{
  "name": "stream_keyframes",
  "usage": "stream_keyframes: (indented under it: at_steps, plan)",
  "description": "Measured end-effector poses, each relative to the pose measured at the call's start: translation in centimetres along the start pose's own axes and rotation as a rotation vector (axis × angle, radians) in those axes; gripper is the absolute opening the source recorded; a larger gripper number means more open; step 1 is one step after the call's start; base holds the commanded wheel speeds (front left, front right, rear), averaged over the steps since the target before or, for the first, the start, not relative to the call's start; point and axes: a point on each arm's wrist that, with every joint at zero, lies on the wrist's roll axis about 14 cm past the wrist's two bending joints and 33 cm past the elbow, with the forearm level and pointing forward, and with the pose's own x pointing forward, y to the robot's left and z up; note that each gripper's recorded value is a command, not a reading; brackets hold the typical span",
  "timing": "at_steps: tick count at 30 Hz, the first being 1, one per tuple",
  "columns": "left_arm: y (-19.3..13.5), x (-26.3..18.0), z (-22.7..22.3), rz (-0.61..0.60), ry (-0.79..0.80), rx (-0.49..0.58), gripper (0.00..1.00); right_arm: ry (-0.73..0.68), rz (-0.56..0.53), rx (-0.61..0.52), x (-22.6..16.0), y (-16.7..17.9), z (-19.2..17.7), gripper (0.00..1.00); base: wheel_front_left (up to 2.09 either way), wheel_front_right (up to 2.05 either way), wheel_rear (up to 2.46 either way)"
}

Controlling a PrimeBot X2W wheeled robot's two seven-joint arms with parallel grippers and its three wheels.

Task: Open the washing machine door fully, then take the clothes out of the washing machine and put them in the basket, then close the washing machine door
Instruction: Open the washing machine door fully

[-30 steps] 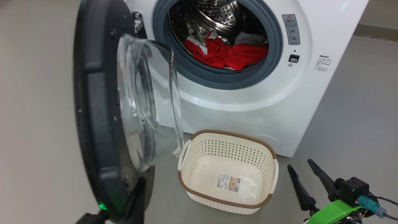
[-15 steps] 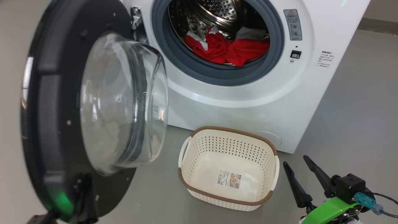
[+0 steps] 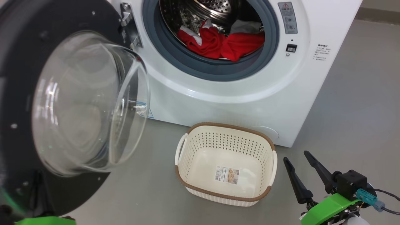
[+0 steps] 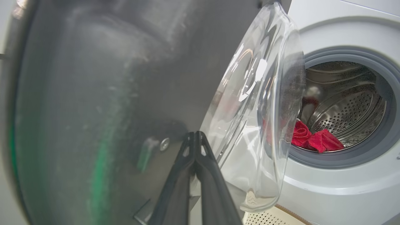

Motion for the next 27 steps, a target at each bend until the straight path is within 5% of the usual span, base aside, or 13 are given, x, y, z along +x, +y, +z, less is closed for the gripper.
stream_keyframes:
  at_steps: [27]
  plan:
    - [8.5, 7.8, 2.6, 0.26, -0.044, 0.134, 0.0, 0.017, -0.049, 0.011, 1.6, -3.3, -1.6, 1.0, 0.0, 0.0, 0.0]
